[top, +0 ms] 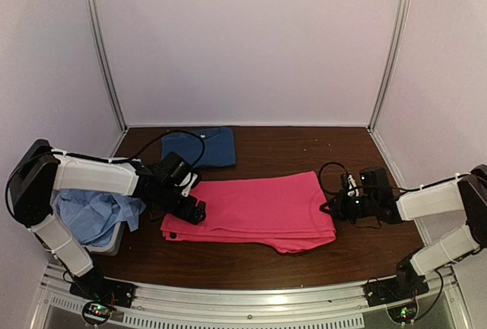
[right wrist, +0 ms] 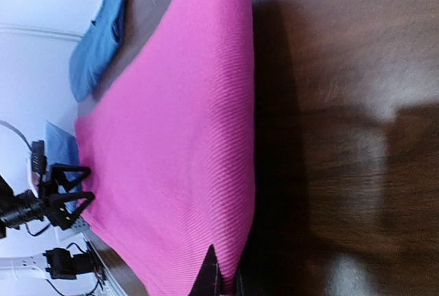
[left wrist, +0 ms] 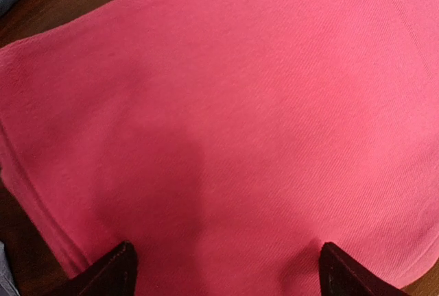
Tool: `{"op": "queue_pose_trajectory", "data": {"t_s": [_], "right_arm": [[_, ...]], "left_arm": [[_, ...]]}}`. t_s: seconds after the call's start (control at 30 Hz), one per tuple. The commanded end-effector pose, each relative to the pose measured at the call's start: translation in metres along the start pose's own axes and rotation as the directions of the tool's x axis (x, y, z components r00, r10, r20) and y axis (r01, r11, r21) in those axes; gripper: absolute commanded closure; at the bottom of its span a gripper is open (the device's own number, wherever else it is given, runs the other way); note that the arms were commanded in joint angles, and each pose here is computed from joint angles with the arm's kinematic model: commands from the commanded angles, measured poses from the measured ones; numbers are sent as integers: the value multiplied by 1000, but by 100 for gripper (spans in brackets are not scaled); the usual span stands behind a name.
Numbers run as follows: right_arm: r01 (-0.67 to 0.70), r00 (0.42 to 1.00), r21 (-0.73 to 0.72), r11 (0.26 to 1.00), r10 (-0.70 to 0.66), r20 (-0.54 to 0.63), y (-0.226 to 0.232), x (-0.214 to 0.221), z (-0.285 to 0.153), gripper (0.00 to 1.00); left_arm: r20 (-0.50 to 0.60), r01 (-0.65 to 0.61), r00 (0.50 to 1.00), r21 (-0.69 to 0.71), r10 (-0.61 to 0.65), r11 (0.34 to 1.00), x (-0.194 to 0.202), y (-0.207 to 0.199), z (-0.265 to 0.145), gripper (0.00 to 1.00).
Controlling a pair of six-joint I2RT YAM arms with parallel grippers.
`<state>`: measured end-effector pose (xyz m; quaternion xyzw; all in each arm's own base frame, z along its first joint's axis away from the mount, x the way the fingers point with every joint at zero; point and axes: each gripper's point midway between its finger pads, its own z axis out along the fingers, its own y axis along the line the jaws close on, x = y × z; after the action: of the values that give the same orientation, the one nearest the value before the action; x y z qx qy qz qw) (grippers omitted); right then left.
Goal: Fold and stack the mixed laundry pile
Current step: Pick up the 1/2-rectangle-folded trousers from the center of the board, then fold the 1/2-rectangle-folded trousers at the center of the board.
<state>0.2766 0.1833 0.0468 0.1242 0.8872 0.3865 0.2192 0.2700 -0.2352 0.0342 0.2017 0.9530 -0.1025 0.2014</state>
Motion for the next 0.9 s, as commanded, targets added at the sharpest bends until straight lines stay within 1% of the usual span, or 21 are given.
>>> {"op": "queue_pose_trajectory", "data": {"t_s": [0.0, 0.1, 0.23, 0.3, 0.4, 0.47, 0.57, 0.7, 0.73, 0.8, 0.87], "right_arm": [[-5, 985, 26, 1000, 1, 170, -2, -46, -50, 100], [-13, 977, 81, 997, -4, 213, -8, -64, -81, 100], [5, 971, 91, 996, -26, 237, -2, -81, -107, 100], [36, 968, 75, 997, -54, 244, 10, -90, -112, 100], [83, 969, 3, 997, -82, 234, 38, -100, -117, 100], [113, 967, -53, 992, -98, 235, 58, -106, -118, 100], [155, 967, -77, 985, -135, 217, 79, -110, -114, 100], [200, 968, -117, 973, -178, 179, 106, -103, -102, 100], [211, 967, -120, 970, -189, 171, 111, -102, -99, 100], [228, 966, -125, 966, -208, 157, 122, -99, -92, 100], [247, 963, -130, 960, -228, 144, 134, -95, -85, 100]], "left_arm": [[60, 8, 998, 1, -8, 1000, -19, -1, -19, 5], [73, 1, 997, 12, -2, 1000, -25, -4, -24, 3], [93, 0, 996, 30, -3, 1000, -33, -8, -28, 2], [91, 1, 996, 31, -4, 1000, -34, -9, -27, 2], [90, 8, 996, 39, -11, 999, -34, -10, -23, 2], [87, 15, 996, 65, -20, 998, -33, -14, -18, 2], [91, 28, 995, 132, -40, 991, -36, -26, -9, 3], [117, 48, 990, 208, -74, 977, -49, -39, -1, 10], [125, 54, 988, 232, -85, 971, -52, -42, -1, 12], [155, 73, 980, 298, -124, 952, -58, -47, -3, 13], [186, 104, 965, 382, -186, 918, -66, -51, -6, 15]]}}
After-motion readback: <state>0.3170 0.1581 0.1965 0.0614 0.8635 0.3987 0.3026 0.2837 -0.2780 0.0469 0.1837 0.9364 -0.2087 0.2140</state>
